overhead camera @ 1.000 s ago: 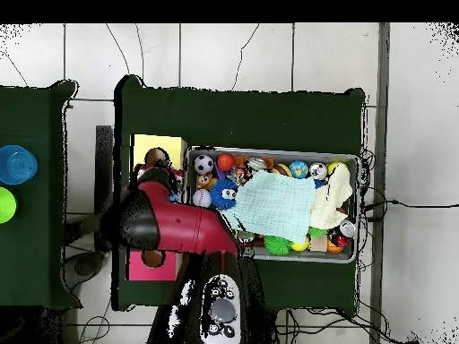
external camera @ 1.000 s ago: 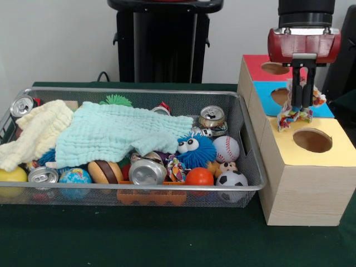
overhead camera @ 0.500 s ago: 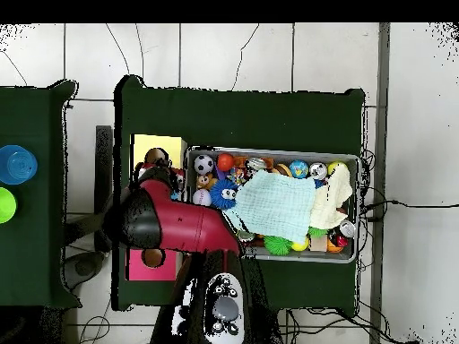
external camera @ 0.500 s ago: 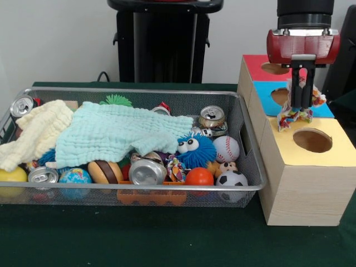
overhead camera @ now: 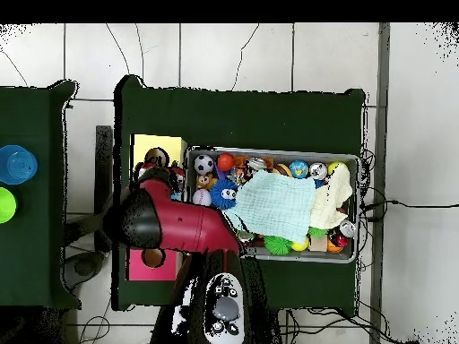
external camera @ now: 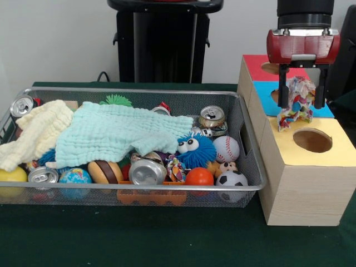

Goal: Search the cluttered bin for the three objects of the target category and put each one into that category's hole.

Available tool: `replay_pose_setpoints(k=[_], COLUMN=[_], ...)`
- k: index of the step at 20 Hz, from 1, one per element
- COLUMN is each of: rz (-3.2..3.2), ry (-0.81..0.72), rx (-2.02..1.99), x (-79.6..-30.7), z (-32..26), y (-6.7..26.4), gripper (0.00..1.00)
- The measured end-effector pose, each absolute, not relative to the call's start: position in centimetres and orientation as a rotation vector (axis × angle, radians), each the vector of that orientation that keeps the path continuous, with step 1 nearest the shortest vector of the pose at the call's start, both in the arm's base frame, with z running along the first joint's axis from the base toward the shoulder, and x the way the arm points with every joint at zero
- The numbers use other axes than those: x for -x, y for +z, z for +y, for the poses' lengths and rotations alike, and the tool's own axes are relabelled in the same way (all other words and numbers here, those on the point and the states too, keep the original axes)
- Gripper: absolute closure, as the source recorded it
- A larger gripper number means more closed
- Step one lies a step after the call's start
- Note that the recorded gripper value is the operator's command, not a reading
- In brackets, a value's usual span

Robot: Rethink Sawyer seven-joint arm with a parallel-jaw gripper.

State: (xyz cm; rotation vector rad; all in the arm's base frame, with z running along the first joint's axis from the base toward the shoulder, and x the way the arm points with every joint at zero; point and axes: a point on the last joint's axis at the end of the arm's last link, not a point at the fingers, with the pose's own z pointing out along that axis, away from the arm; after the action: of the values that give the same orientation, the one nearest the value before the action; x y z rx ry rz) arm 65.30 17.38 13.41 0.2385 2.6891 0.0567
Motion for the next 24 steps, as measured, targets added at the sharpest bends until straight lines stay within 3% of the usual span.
replay_pose_setpoints(k=[11,24], rz=[2.689,2.801], ry=[0.055,0.041], rx=[-0.233,-0.159], x=[-65.1,-60.6], z=[17.6,20.5], y=[13.8,17.7], gripper=[0.00,0.00])
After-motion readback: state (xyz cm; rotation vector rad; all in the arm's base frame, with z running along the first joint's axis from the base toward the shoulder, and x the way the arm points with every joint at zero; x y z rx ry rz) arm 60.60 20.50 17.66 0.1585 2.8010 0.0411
